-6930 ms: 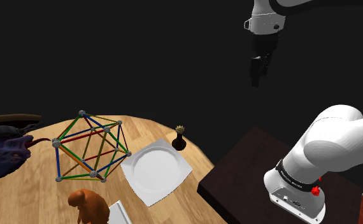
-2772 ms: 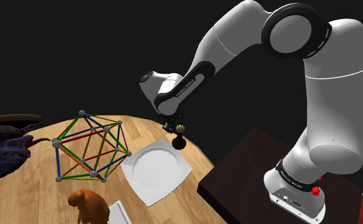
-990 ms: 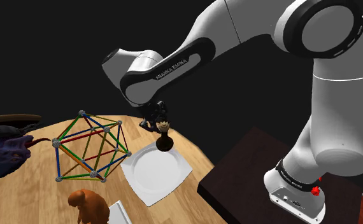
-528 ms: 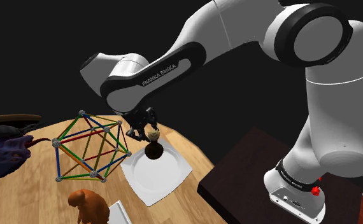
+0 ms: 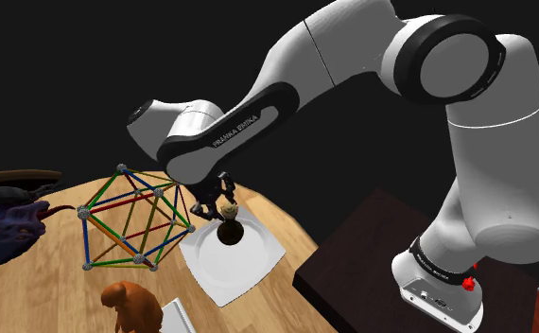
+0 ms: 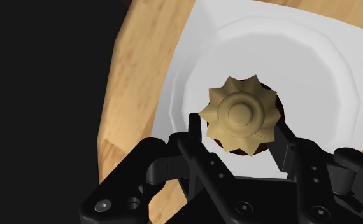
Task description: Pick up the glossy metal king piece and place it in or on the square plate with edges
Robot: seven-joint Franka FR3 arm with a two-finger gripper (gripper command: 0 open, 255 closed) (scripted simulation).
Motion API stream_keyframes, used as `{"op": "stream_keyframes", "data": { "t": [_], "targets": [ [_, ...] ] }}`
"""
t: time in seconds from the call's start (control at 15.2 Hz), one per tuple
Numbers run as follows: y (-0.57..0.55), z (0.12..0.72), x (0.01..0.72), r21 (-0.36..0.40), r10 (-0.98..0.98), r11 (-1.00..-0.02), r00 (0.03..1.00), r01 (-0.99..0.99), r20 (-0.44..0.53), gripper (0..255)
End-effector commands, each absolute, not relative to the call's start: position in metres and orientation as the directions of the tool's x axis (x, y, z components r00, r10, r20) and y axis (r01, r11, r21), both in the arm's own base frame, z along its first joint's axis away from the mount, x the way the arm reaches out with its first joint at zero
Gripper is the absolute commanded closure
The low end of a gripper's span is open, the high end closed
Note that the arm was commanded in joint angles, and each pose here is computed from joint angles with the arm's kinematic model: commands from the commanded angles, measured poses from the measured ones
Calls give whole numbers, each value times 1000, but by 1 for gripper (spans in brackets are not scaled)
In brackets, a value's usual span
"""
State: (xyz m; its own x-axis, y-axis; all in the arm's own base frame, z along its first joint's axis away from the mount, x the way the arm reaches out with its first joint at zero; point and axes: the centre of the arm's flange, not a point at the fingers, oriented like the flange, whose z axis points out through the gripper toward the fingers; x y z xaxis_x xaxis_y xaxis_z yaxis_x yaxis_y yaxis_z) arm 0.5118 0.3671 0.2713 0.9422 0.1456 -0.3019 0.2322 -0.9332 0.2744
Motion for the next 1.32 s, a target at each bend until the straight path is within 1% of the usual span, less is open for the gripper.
{"op": "stream_keyframes", "data": {
  "t": [0.0,0.66,1.19,1.25],
  "targets": [
    [367,261,512,274,146,-933,942,232,-301,255],
    [367,204,512,274,146,-933,942,232,-301,255],
    [367,204,512,274,146,-933,942,232,-301,255],
    [367,204,512,274,146,-933,942,232,-301,0]
  ]
}}
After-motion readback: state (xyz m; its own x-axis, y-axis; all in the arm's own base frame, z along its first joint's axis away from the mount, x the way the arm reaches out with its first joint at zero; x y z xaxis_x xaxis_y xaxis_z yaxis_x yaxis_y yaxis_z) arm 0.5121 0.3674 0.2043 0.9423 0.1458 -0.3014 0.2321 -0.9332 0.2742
